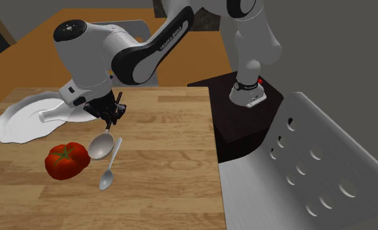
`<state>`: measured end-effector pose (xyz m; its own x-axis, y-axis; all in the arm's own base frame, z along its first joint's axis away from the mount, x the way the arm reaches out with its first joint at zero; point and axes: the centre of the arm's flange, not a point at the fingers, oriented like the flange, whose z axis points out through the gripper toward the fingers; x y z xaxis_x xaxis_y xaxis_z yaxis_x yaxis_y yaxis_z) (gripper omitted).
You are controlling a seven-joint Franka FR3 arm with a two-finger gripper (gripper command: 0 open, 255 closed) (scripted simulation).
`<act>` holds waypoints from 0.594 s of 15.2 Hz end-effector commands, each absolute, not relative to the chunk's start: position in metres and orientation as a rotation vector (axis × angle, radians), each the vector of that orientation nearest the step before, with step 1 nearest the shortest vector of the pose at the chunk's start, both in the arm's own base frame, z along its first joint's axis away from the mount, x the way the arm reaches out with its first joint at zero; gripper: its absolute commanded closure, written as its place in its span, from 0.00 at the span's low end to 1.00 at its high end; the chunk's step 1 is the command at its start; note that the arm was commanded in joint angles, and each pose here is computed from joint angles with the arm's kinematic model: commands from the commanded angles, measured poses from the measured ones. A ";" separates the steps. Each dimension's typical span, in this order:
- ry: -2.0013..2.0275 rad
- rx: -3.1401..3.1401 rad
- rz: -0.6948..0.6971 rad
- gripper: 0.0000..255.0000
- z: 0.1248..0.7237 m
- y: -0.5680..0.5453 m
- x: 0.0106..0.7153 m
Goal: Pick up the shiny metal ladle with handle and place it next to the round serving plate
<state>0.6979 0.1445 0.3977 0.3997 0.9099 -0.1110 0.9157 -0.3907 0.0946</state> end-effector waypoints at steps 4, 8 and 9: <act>1.647 2.508 -0.061 1.00 0.372 0.144 0.698; 1.647 2.508 -0.061 1.00 0.351 0.144 0.698; 1.647 2.508 -0.061 1.00 0.345 0.144 0.698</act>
